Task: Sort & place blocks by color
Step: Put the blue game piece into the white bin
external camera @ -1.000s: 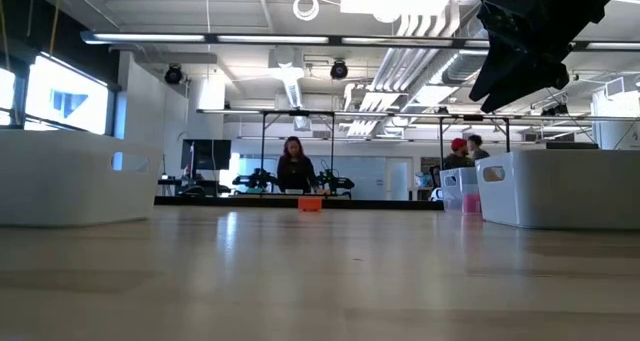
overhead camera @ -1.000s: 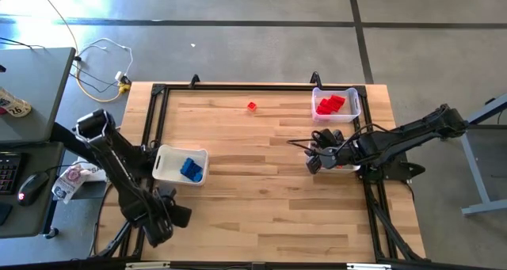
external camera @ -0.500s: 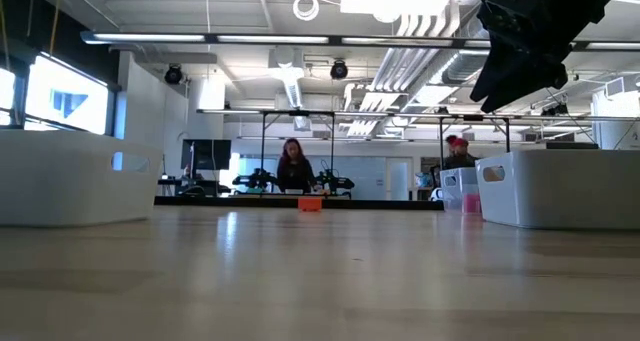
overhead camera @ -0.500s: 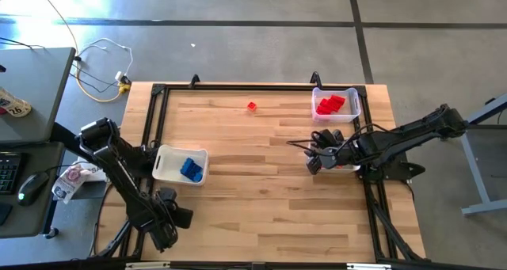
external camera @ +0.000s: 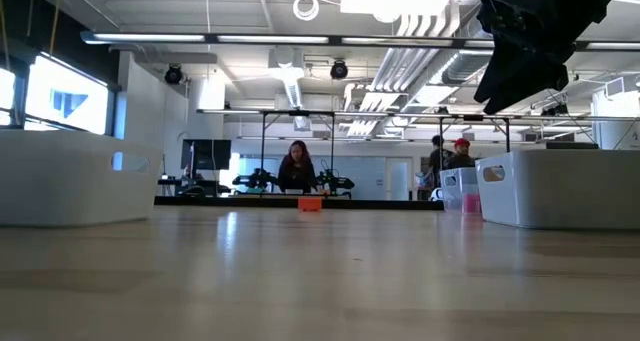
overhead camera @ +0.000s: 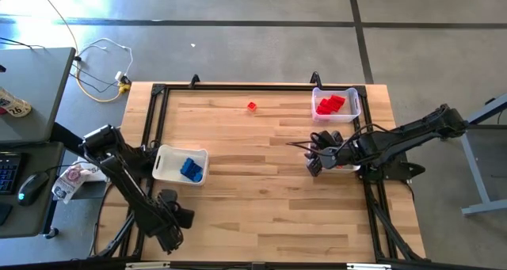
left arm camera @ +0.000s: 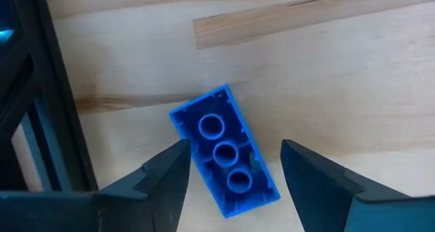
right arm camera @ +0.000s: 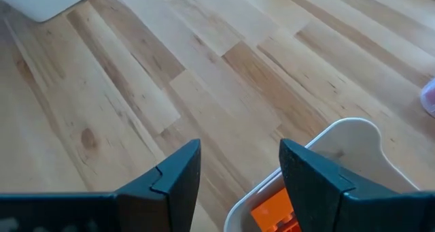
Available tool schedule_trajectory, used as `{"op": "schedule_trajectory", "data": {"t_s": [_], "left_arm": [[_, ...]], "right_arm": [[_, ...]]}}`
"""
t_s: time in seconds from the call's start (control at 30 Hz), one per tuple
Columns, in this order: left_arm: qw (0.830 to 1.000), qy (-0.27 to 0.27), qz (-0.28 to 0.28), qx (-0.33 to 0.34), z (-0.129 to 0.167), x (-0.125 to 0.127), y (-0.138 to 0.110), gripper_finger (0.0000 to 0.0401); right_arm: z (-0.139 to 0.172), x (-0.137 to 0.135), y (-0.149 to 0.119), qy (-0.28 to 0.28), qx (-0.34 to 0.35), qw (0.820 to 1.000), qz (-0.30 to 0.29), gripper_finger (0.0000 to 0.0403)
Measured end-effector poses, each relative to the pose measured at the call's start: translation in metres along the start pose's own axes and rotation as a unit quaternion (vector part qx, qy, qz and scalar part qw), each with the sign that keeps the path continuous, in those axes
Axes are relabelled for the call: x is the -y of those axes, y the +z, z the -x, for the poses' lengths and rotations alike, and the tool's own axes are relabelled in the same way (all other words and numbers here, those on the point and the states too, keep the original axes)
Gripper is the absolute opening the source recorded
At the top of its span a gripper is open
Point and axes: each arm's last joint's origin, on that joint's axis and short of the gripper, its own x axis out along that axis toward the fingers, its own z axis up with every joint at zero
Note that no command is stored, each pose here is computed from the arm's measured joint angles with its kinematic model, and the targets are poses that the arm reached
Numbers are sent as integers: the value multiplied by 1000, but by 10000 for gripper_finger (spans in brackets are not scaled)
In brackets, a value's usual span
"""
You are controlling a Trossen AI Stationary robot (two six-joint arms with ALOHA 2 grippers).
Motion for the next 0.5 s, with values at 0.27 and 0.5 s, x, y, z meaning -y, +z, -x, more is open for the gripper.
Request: {"op": "schedule_trajectory", "data": {"t_s": [0.27, 0.5], "left_arm": [[1000, 4, 4, 3, -6, 4, -2, 213], [1000, 3, 3, 0, -6, 4, -2, 213]], "right_arm": [[0, 0, -1, 9, -10, 1000, 4, 185], [0, 0, -1, 9, -10, 1000, 4, 185]]}}
